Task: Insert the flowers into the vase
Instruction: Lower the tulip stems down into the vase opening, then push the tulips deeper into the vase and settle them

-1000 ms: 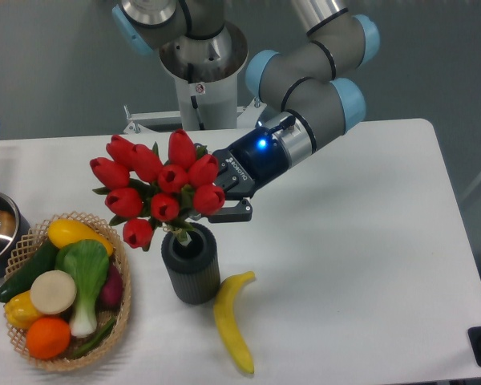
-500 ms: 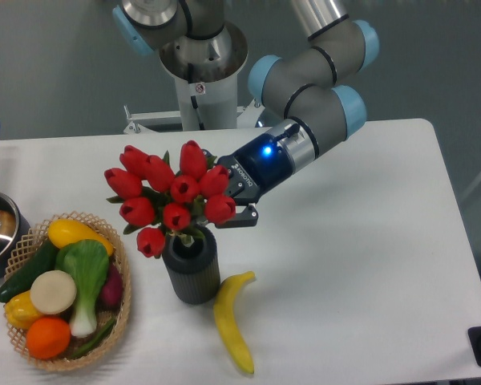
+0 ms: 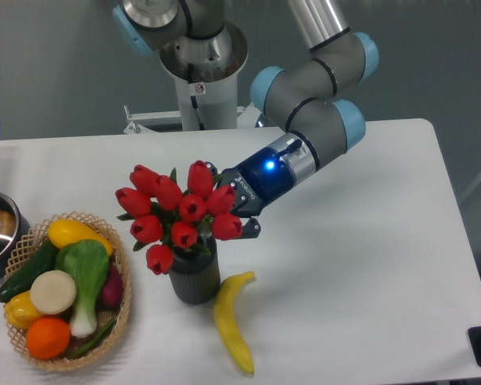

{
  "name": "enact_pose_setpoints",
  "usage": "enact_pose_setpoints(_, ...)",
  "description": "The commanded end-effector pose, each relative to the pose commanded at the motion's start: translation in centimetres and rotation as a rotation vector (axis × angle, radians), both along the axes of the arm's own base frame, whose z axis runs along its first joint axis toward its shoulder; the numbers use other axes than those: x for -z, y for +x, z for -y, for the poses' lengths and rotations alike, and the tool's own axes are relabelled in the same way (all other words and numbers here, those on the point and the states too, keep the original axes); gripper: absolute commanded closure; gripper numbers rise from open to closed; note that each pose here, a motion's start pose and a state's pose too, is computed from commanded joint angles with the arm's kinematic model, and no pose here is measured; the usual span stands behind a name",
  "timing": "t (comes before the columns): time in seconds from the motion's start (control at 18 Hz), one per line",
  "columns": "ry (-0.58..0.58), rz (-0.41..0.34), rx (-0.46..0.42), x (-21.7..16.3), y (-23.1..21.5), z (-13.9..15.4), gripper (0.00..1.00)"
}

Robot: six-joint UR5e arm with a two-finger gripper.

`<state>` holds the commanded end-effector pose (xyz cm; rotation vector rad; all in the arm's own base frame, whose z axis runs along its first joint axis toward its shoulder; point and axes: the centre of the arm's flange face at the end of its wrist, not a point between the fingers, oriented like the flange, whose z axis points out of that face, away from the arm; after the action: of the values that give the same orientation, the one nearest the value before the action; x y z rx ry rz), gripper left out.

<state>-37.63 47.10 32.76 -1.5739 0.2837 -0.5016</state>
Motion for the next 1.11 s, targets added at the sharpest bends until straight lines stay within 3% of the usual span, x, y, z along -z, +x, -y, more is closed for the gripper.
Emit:
enact_pose_setpoints(0.39,-0.001,-0.011,-0.003,2.9,0.6,0.5,0.73)
enact_pose_setpoints(1.11,-0.027,-0.006,-0.02,4.6,0.0,1.2,0.73)
